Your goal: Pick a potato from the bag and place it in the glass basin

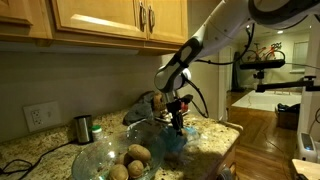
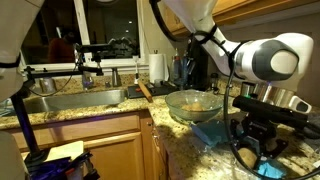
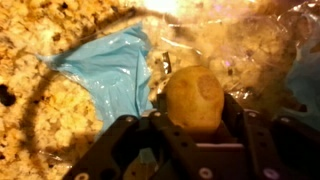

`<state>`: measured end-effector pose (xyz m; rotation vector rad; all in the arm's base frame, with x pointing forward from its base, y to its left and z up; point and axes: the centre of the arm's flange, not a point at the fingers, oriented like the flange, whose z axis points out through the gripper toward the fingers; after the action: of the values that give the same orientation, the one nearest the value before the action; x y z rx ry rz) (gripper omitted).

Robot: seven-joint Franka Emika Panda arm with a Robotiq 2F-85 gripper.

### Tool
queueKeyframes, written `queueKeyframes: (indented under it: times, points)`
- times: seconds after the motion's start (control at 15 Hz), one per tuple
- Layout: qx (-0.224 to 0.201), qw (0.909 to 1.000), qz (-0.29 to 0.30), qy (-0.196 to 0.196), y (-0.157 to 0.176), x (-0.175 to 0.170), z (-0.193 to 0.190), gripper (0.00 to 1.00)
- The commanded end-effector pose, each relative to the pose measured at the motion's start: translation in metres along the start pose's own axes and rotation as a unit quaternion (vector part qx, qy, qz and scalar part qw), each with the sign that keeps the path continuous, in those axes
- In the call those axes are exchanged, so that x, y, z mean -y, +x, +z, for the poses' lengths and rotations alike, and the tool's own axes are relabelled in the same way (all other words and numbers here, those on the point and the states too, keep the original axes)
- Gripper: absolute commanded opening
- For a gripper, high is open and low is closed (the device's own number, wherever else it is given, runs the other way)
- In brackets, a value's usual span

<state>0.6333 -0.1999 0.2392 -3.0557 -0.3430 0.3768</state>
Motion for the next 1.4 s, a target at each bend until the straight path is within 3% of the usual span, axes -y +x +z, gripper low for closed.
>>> queueKeyframes:
  times: [0.0,0.6,0.87,1.33]
  points:
    - [-0.026,0.9995,0.008,-0.015,-0.032,0.013,-0.04,0.31]
    - [-0.084,0.9957,-0.012,-0.037,-0.046,0.044,-0.109,0.31]
    - [-0.065,0.9973,-0.026,-0.023,-0.042,0.056,-0.115,0.31]
    - [-0.082,0.9943,-0.066,-0.016,-0.027,0.085,-0.117,0.31]
